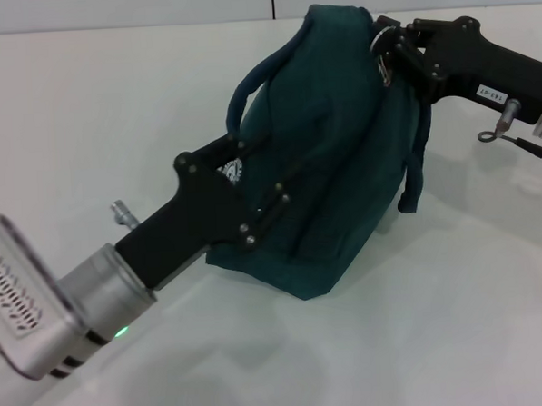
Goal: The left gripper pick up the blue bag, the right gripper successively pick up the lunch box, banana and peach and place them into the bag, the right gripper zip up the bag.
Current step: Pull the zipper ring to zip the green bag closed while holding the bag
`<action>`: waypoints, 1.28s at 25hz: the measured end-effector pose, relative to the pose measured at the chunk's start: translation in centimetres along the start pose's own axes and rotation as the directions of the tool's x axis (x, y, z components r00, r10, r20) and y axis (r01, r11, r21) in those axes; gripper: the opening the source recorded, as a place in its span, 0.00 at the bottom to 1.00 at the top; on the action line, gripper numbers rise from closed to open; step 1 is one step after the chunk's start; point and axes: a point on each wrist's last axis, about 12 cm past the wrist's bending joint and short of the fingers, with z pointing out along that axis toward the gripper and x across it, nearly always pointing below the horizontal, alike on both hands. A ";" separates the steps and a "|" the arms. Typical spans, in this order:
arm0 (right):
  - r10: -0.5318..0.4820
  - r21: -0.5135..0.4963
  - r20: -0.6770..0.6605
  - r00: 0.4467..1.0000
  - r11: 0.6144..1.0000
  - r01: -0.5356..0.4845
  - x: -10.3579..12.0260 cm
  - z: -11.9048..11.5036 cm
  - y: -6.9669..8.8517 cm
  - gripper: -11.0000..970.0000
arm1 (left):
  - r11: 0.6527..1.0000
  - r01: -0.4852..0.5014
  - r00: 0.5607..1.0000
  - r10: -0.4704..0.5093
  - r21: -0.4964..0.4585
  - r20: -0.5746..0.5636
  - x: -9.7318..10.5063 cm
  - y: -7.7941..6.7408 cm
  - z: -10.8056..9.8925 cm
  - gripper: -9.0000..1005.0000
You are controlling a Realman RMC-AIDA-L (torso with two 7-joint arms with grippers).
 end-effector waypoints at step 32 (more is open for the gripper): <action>0.019 -0.011 0.007 1.000 1.000 -0.019 0.3 -0.1 0.5 0.03 | 0.987 0.156 0.987 -0.156 0.031 -0.029 0.3 -0.9 1.5 0.67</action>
